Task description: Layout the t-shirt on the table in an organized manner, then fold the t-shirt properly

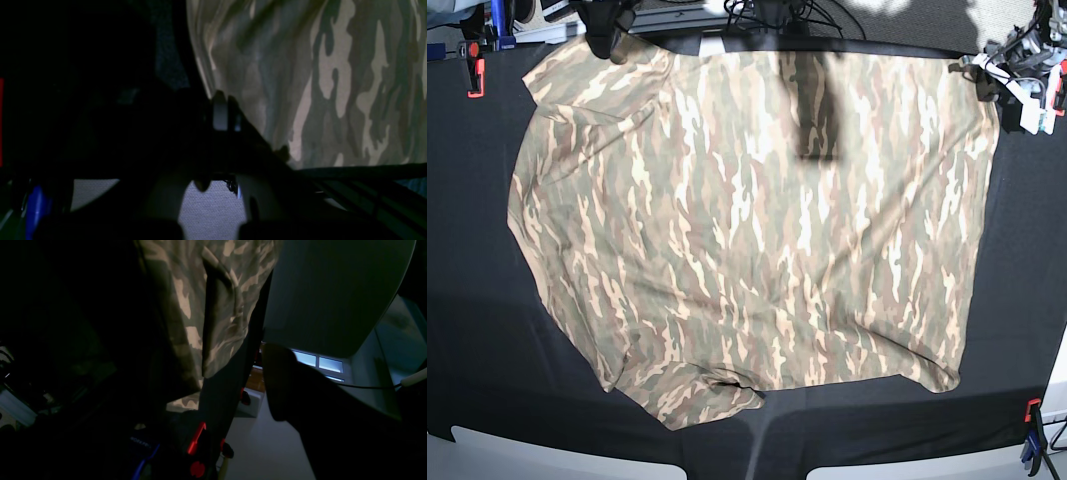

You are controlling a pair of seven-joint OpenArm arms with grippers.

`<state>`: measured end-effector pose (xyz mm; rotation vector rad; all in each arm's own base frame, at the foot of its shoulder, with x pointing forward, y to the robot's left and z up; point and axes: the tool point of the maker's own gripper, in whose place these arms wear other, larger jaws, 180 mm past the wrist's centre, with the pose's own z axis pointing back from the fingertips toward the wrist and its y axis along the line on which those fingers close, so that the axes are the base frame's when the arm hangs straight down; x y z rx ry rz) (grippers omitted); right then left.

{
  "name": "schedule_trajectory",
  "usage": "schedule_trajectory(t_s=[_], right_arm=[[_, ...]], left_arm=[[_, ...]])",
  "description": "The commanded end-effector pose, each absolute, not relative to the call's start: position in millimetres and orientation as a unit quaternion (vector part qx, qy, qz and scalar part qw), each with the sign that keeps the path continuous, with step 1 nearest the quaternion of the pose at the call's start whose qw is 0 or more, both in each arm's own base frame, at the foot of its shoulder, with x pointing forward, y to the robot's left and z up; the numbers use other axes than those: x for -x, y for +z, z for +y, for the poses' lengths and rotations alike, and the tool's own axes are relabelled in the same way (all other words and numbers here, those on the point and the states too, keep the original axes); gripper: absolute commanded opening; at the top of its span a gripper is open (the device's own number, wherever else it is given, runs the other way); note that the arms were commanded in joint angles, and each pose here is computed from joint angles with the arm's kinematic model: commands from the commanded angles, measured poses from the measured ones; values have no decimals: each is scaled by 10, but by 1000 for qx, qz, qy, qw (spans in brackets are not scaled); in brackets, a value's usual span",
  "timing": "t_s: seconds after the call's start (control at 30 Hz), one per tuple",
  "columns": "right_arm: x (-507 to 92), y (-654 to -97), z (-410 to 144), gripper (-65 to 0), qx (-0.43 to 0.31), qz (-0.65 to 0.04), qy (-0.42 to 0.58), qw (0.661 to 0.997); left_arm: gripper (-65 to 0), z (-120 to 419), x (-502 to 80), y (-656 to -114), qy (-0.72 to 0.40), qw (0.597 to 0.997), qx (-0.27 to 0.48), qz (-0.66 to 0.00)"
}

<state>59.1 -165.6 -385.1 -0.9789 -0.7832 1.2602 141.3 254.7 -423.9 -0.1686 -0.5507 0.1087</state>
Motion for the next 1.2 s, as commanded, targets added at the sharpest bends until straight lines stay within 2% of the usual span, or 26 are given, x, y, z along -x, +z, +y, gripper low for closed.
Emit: schedule_trajectory(t_s=[0.0, 0.1, 0.37, 0.5, 0.57, 0.7, 0.83, 1.17], right_arm=[[-586, -3804, -1618, -243, 423, -354, 546, 630], [-600, -3808, -1598, -243, 422, -356, 544, 631], [-596, -4023, -1714, -244, 411, -293, 562, 655], [-576, -4042, -1691, -253, 404, -292, 568, 655], [-576, -4042, -1693, -308, 404, -292, 568, 655], [-591, -4021, -1677, -518, 407, -298, 569, 650], [-650, -3931, -1614, -642, 418, -323, 572, 628], [-652, -3927, -1598, -650, 424, -317, 588, 612]], left_arm=[[-650, 2578, -1464, -4170, 48, 954, 82, -284], [-650, 2578, -1464, -4170, 48, 954, 82, -284], [-650, 2578, -1462, -4171, 48, 954, 82, -284], [-650, 2578, -1462, -4171, 48, 954, 82, -284], [-650, 2578, -1464, -4170, 48, 954, 82, -284], [-650, 2578, -1464, -4170, 48, 954, 82, -284], [-650, 2578, -1464, -4170, 48, 954, 82, -284], [-650, 2578, -1466, -4168, 48, 954, 82, -285]])
